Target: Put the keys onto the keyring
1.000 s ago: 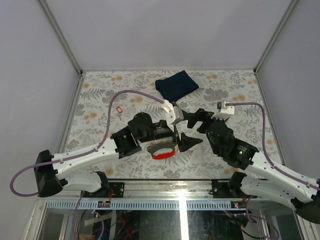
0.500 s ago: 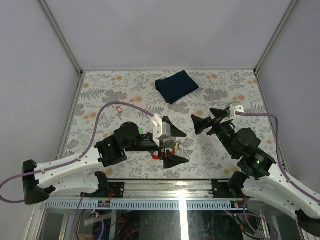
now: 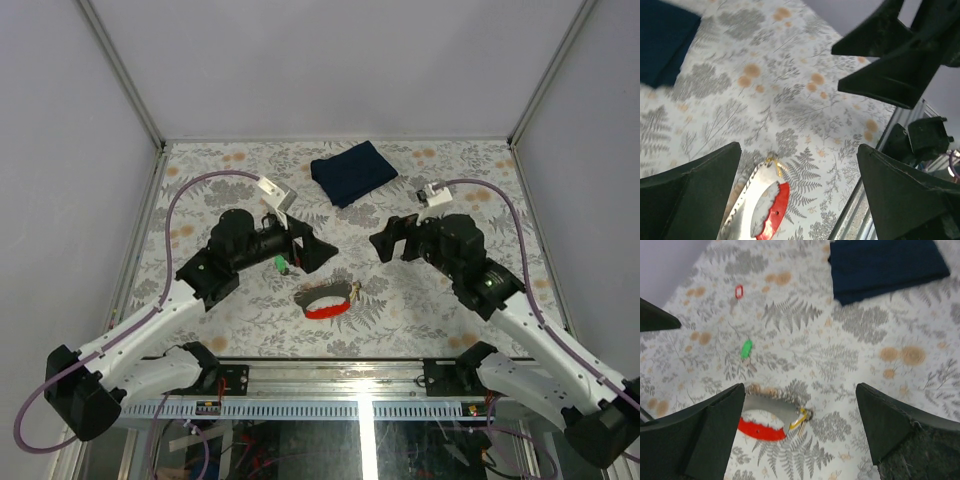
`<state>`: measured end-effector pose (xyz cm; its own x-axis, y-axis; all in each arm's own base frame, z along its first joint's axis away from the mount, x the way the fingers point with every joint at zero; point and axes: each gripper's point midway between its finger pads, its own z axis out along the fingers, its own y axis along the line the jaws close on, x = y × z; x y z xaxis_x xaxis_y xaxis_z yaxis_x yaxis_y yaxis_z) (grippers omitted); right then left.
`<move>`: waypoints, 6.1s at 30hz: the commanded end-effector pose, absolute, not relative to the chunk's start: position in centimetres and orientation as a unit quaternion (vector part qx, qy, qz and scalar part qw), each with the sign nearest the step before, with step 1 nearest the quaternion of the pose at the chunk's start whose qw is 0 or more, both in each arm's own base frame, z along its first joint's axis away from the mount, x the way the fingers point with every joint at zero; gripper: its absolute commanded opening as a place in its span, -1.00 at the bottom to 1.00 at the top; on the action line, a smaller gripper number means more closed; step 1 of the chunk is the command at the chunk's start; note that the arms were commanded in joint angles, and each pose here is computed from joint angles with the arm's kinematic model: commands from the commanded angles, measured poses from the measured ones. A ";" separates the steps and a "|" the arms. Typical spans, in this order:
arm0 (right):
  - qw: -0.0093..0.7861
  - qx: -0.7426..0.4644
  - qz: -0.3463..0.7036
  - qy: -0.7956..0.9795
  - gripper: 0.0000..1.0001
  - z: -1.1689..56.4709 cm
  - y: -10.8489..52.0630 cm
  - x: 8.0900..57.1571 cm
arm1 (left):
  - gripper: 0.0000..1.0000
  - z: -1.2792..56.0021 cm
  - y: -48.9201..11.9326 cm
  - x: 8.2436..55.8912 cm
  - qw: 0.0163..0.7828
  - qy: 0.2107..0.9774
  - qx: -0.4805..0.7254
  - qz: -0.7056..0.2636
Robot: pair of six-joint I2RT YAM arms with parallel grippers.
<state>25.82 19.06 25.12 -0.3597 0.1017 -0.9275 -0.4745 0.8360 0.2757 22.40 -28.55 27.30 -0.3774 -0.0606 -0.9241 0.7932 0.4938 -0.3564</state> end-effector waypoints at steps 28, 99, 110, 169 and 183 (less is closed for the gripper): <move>0.213 -0.104 0.348 0.907 0.11 8.7 29.5 24.2 | 0.99 18.7 -20.3 24.4 0.447 0.851 0.120 -0.249; 0.175 0.017 0.223 0.959 0.04 3.8 23.8 24.9 | 1.00 17.6 -20.5 24.0 0.430 0.857 0.142 -0.245; 0.124 0.038 0.252 0.959 0.01 1.8 24.4 23.7 | 0.99 17.8 -20.6 23.9 0.430 0.856 0.146 -0.247; 0.361 -0.316 0.394 0.784 -1.00 15.8 27.2 23.9 | 0.94 23.9 -21.6 23.0 0.549 0.748 0.168 -0.334; 0.408 -0.408 0.379 0.724 -1.00 19.9 27.5 21.6 | 0.33 26.4 -24.6 20.7 0.578 0.649 0.300 -0.393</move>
